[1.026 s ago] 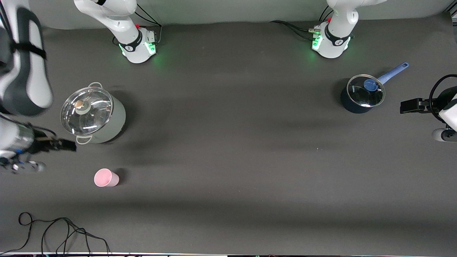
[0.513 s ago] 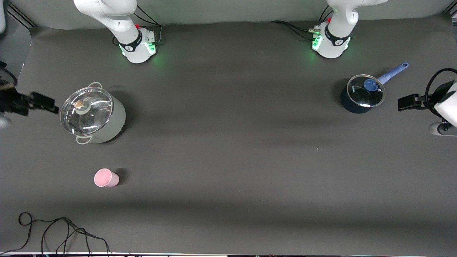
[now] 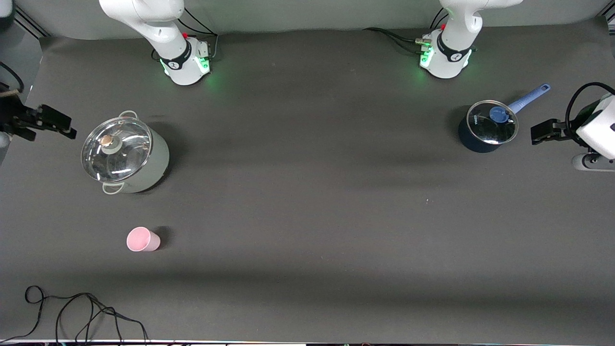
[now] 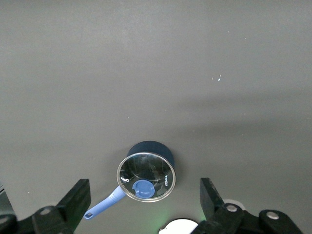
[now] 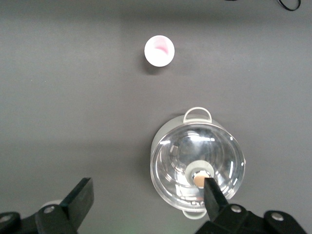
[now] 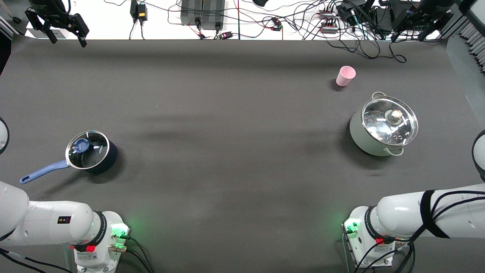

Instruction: Transfer pink cup from left to right arm

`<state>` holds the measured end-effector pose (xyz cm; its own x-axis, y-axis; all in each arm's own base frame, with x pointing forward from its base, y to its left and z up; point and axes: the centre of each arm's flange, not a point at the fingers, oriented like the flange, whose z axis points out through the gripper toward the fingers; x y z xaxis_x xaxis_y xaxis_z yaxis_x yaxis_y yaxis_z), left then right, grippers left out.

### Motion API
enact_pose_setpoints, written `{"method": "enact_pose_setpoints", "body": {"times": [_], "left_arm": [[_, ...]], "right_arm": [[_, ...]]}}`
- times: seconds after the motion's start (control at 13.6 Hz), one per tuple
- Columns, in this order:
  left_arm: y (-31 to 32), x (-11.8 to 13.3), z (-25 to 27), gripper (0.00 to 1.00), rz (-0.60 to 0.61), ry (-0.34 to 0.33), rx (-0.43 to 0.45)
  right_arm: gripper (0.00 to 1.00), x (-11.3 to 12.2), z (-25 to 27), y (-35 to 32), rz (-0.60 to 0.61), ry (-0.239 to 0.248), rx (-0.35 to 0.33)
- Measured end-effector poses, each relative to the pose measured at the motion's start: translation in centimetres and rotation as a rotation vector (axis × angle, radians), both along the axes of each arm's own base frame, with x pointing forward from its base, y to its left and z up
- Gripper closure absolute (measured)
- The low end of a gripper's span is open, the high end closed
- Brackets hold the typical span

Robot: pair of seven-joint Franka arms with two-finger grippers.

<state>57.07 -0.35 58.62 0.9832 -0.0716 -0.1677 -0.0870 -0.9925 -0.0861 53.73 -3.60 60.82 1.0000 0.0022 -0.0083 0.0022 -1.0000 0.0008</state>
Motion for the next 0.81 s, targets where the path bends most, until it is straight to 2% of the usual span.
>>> {"method": "enact_pose_setpoints", "body": {"times": [0.22,0.59,0.81], "left_arm": [[0.2,-0.7,-0.7,0.0,0.0,-0.008,0.002],[0.1,-0.1,-0.5,0.0,-0.015,-0.143,-0.007],[-0.3,0.2,-0.4,0.0,-0.011,-0.171,-0.045]], "right_arm": [[0.0,0.5,-1.8,0.0,0.0,-0.017,-0.001],[0.0,2.4,-2.2,-0.1,0.001,-0.037,-0.003],[0.0,3.9,-2.6,-0.2,0.001,-0.037,-0.003]]}}
